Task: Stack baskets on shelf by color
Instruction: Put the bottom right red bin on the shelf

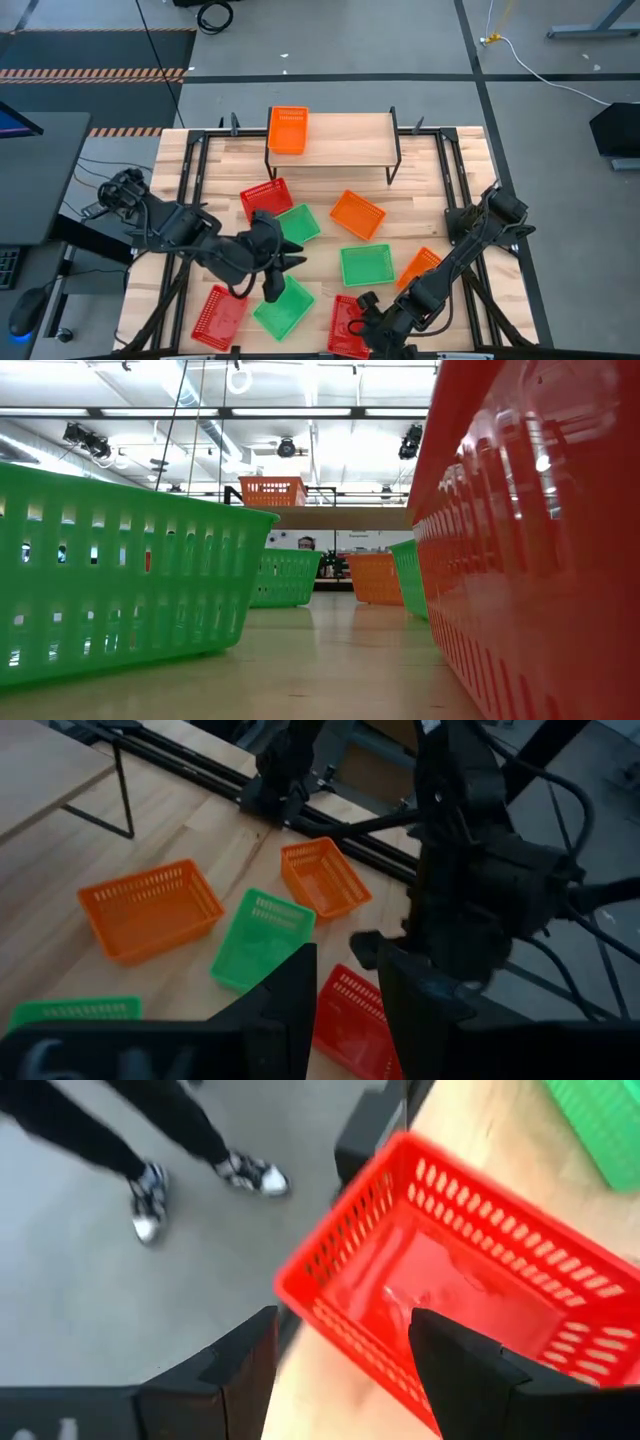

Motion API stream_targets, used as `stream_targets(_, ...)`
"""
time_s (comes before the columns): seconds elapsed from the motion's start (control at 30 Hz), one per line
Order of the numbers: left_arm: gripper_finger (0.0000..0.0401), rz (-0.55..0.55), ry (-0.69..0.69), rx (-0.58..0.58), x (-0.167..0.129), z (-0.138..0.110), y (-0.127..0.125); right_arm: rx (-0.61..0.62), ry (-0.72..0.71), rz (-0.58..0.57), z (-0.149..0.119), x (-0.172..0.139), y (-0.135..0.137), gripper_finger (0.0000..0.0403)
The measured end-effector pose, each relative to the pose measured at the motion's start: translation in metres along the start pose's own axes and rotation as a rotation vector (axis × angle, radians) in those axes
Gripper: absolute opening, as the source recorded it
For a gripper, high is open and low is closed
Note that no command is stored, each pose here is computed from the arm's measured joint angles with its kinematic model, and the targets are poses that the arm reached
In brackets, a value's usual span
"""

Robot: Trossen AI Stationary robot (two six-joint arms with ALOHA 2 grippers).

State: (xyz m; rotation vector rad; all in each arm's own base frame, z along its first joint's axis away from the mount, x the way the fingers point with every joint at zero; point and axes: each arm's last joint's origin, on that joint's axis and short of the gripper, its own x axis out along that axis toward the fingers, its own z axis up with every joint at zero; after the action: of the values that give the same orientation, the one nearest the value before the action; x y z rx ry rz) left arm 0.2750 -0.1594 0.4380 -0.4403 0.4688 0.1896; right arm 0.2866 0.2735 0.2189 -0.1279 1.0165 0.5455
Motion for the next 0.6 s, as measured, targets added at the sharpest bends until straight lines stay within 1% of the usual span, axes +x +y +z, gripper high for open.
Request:
stream_targets(0.13,0.0117,-0.008,0.003,0.006,-0.001,-0.002,-0.002,-0.066,0.040,-0.009,-0.008,0.004,-0.004,0.0229)
stream_targets(0.33,0.0117,-0.003,0.006,0.007,-0.001,-0.002,-0.001,-0.081,0.110,-0.006,-0.024,0.014,-0.014,0.0229)
stream_targets(0.5,0.0117,-0.002,0.005,0.007,-0.001,-0.002,-0.001,-0.133,0.107,-0.008,-0.026,0.016,-0.019,0.0229)
stream_targets(0.6,0.0117,0.000,0.004,0.006,-0.001,-0.002,-0.001,-0.156,0.082,-0.008,-0.025,0.018,-0.024,0.0229)
